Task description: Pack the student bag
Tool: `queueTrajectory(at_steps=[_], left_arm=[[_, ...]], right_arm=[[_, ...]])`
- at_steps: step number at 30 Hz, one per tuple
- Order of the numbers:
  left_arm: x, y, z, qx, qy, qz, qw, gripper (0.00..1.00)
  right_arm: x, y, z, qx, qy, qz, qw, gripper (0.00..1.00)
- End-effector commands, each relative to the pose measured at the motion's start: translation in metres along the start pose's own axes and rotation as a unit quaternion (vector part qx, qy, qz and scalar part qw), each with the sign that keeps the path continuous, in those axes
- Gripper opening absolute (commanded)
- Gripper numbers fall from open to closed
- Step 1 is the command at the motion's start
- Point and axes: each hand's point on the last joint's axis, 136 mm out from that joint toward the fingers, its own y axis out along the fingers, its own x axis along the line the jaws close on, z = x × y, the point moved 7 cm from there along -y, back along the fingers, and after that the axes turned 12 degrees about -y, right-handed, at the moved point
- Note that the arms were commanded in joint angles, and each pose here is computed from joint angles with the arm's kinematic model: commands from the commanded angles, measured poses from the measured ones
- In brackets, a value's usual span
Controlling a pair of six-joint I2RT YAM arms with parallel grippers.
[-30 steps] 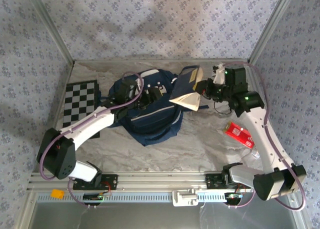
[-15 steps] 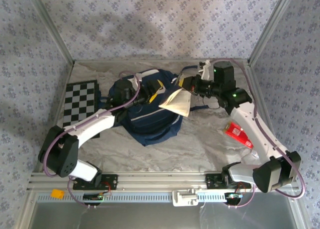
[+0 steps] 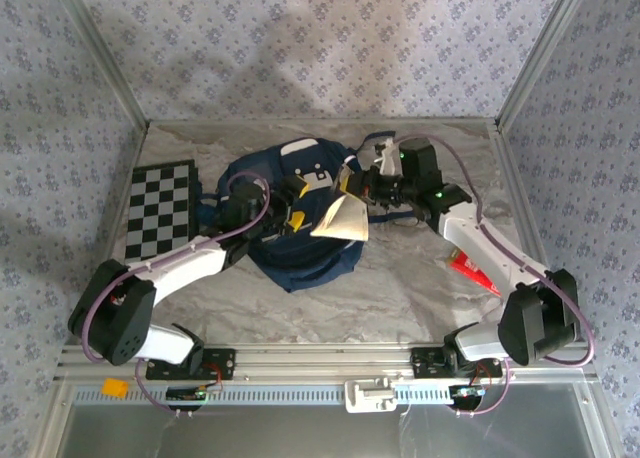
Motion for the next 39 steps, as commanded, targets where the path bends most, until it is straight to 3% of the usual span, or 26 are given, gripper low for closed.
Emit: queueTrajectory(at_steps=[1, 10, 16, 28, 34, 39], left_arm=[[-0.015, 0.0, 0.001, -0.011, -0.024, 0.044, 0.999, 0.87], [0.027, -0.004, -0.003, -0.049, -0.057, -0.059, 0.995, 0.86], [0.038, 0.005, 0.01, -0.031, -0.07, -0.067, 0.995, 0.87], [0.039, 0.025, 0.031, 0.008, -0.1, -0.04, 0.994, 0.87], [0.033, 0.029, 0.035, 0.019, -0.096, -0.019, 0.995, 0.75], [0.032, 0.026, 0.034, 0.01, -0.084, -0.024, 0.996, 0.55]], right_arm=[[-0.008, 0.004, 0.011, 0.011, 0.01, -0.012, 1.0, 0.0], [-0.022, -0.001, 0.026, 0.007, 0.029, 0.001, 1.0, 0.0], [-0.01, 0.0, 0.015, -0.011, 0.03, -0.027, 0.999, 0.0], [-0.021, 0.004, 0.032, -0.001, 0.052, -0.023, 0.998, 0.0], [-0.036, -0.001, 0.048, 0.007, 0.063, -0.001, 0.998, 0.0], [-0.05, -0.01, 0.059, 0.015, 0.074, 0.031, 0.997, 0.0]])
